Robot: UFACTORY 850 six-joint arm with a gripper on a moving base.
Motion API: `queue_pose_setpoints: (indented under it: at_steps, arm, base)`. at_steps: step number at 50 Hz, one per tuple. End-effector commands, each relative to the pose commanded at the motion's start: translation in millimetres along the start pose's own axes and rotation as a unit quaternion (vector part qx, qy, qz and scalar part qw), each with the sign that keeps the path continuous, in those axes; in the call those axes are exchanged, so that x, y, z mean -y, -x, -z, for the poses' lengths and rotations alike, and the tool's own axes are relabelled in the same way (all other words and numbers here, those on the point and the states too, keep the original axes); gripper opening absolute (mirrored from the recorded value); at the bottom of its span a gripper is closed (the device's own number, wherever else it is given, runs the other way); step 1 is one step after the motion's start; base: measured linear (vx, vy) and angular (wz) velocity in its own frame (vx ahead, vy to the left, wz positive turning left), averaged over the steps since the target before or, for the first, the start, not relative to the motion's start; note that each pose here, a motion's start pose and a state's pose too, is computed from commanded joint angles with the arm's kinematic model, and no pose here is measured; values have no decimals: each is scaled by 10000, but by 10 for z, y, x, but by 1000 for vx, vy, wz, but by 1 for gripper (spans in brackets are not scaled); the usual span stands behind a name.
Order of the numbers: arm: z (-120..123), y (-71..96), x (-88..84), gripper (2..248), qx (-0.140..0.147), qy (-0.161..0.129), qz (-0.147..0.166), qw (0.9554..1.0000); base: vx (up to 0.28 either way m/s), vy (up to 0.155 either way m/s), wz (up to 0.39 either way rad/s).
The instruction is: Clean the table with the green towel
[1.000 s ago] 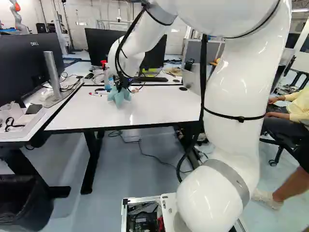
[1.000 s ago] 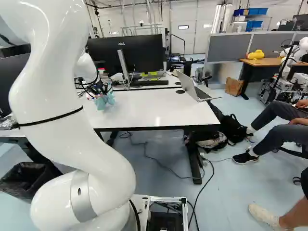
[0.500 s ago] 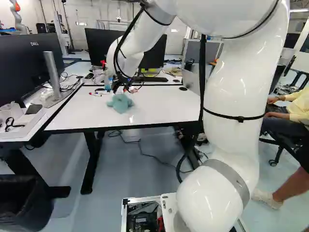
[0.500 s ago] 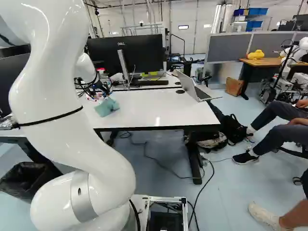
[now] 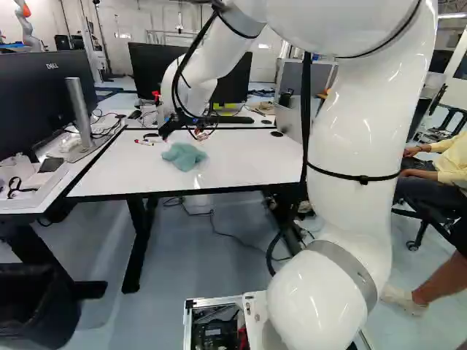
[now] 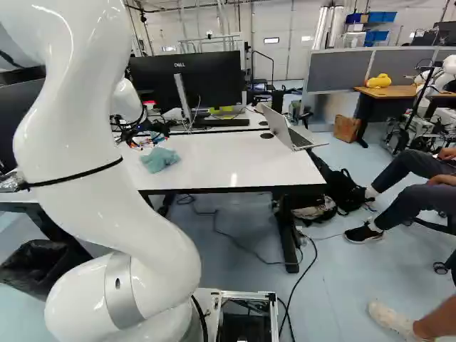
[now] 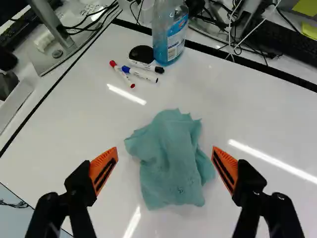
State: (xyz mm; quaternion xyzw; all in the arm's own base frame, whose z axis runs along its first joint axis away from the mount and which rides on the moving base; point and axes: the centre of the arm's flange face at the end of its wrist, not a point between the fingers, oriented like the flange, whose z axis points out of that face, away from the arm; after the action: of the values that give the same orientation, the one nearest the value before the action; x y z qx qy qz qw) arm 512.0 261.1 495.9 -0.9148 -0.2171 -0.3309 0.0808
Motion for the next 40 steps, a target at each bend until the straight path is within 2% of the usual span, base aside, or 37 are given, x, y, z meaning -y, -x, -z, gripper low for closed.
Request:
queue_pose_setpoints:
  at_steps: [20,40]
  arm:
    - [20,68,-70,247,-71,40,-46,10000]
    - [79,260,-252,247,-263,152,-168,9994]
  base:
    - [0,0,0]
    - [0,0,0]
